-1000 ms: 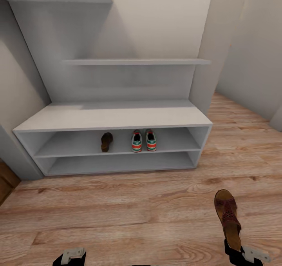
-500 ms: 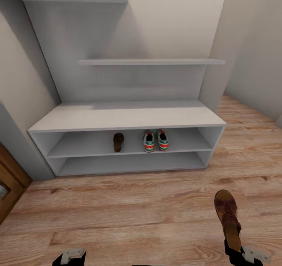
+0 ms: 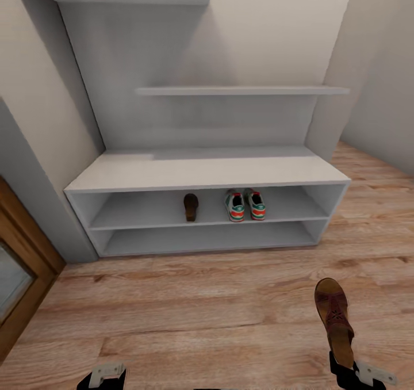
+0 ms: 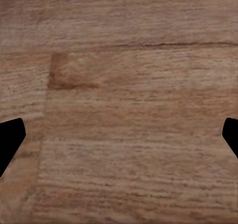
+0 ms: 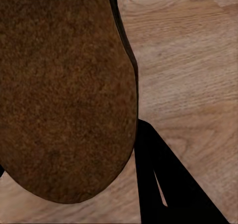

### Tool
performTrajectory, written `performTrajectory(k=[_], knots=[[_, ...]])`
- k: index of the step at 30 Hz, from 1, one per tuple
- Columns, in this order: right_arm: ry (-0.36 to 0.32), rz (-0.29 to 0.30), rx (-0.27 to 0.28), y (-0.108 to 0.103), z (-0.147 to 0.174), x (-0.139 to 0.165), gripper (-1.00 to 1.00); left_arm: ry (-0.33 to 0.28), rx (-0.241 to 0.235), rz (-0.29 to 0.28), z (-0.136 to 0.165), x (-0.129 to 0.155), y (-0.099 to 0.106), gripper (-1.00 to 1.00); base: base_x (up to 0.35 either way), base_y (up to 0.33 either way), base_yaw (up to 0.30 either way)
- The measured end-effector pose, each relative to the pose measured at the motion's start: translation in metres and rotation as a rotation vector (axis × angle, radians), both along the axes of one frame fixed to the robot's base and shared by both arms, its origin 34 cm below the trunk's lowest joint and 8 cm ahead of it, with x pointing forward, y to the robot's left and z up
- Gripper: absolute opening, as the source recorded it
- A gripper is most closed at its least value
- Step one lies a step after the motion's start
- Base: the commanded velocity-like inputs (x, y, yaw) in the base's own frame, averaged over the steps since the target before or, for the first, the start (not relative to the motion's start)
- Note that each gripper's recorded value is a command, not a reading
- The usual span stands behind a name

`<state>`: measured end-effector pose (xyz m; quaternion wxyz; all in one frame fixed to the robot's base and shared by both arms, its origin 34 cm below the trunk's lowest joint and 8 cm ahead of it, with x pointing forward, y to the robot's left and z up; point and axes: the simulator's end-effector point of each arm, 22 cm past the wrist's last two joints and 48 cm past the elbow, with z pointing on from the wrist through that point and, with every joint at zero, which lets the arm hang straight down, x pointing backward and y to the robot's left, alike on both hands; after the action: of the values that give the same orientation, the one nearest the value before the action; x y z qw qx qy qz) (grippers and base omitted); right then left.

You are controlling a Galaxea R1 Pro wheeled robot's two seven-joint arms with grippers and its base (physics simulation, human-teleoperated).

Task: Pick up the two gym shoes and the two sandals from the corridor floor and place them onto the hallstand (shoe rack) in the corridor, making sure they are on the rack and not on the floor. Arrange them so the two gym shoes are next to each other and the two sandals are next to each other.

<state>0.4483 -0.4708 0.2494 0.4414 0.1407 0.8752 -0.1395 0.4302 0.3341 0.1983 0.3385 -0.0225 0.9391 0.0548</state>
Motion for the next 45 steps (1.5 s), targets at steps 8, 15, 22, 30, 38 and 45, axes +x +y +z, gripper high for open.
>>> performTrajectory(k=[8,15,22,30,38,45], knots=[[0.000,-0.001,0.000,0.000,0.000,0.000,-1.00,-0.001,0.000,0.000,0.000,0.000,0.000,1.00,-0.090,0.306,0.079],[-0.002,-0.001,0.000,0.000,0.001,0.000,-1.00,0.000,0.000,0.000,0.000,0.000,0.000,1.00,-0.033,0.306,0.065],[-0.002,-0.001,0.000,0.000,0.000,0.000,-1.00,-0.001,0.000,0.000,0.000,0.000,0.000,1.00,-0.002,0.306,0.004],[-0.002,-0.002,-0.001,-0.001,0.001,0.001,-1.00,0.000,0.000,0.000,0.000,0.000,0.000,1.00,0.000,0.293,0.000],[-0.005,-0.004,-0.002,-0.001,0.001,0.001,-1.00,0.000,0.000,-0.001,0.000,0.000,0.000,1.00,0.000,0.059,0.000],[0.016,0.058,0.008,0.022,-0.005,0.005,-1.00,-0.001,-0.005,-0.009,0.000,0.001,-0.003,1.00,0.000,0.002,0.000]])
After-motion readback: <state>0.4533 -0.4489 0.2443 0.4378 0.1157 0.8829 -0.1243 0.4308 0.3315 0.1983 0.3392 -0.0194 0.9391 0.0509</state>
